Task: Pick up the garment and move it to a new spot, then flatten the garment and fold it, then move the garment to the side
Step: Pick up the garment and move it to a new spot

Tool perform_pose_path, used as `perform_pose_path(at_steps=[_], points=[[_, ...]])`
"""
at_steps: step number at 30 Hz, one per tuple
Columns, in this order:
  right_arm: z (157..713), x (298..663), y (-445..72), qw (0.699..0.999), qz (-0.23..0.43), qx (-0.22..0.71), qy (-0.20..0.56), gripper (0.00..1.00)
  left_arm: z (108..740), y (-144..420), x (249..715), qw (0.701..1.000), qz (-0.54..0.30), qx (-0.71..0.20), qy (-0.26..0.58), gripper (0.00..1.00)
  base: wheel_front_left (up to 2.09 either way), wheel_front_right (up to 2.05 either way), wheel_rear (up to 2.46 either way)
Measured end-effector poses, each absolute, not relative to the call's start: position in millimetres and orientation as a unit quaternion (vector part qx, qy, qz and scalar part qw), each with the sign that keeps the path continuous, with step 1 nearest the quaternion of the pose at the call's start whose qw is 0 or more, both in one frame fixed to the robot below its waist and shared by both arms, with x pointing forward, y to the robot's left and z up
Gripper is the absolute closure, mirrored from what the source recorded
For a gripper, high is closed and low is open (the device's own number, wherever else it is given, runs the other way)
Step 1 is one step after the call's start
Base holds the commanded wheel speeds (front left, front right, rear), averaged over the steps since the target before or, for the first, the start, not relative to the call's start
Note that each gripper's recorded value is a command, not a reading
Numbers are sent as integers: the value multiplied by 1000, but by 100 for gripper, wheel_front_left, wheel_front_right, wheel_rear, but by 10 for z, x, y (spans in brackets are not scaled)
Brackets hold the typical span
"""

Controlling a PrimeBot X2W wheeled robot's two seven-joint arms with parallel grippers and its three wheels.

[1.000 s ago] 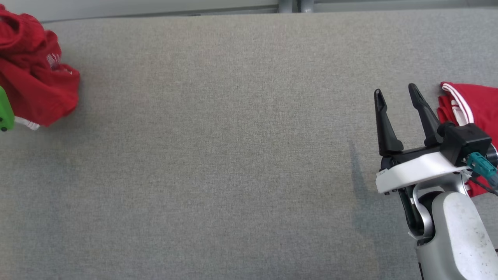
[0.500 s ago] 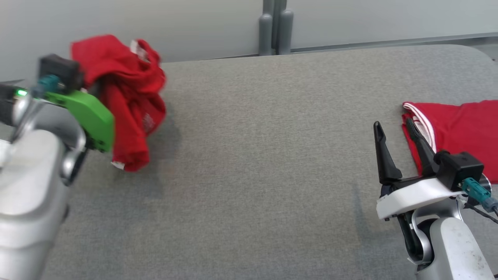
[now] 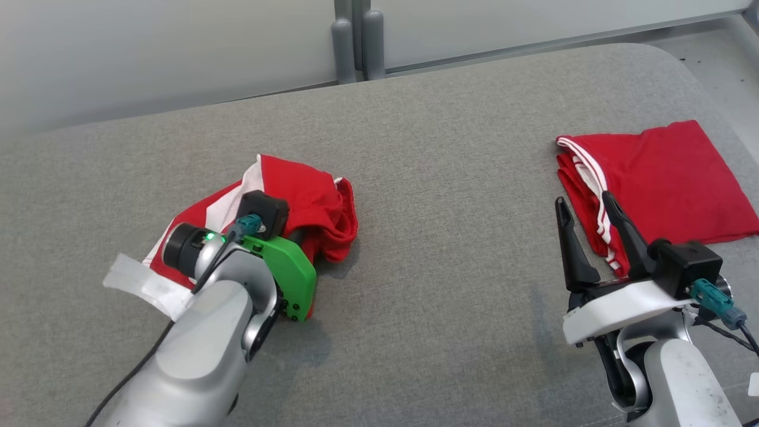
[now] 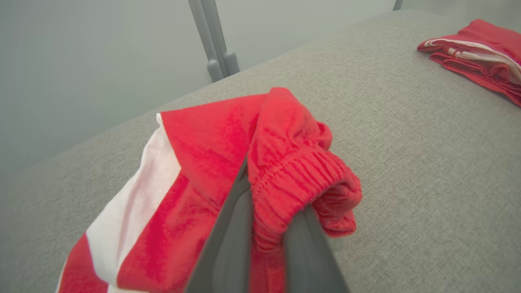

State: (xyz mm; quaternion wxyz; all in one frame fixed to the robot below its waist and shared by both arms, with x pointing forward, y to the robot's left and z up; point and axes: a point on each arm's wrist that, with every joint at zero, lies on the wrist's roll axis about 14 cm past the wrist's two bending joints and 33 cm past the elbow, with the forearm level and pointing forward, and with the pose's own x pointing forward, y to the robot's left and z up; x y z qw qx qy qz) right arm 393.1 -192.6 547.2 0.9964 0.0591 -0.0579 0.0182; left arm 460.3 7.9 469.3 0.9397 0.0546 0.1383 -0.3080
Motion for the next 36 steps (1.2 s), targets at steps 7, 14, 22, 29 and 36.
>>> perform_pose_path(at_steps=[7,14,22,29,36], points=[[5381,3843,-2069,997,-4,59,-47,0,4377,-339,4429,923,-341,38,174,100,0,0,0],[5352,3769,-2177,997,-21,58,-44,0,4283,-571,4315,916,-360,22,176,0,0,0,0],[5388,3765,-2146,997,-16,60,-49,0,4436,-625,4233,919,-366,-8,146,0,0,0,0],[5383,3766,-2003,997,4,65,-49,0,4598,-555,4128,928,-354,-24,114,0,0,0,0],[5392,3792,-1785,996,36,72,-48,0,4617,-346,3952,941,-320,-42,105,0,0,0,0]])
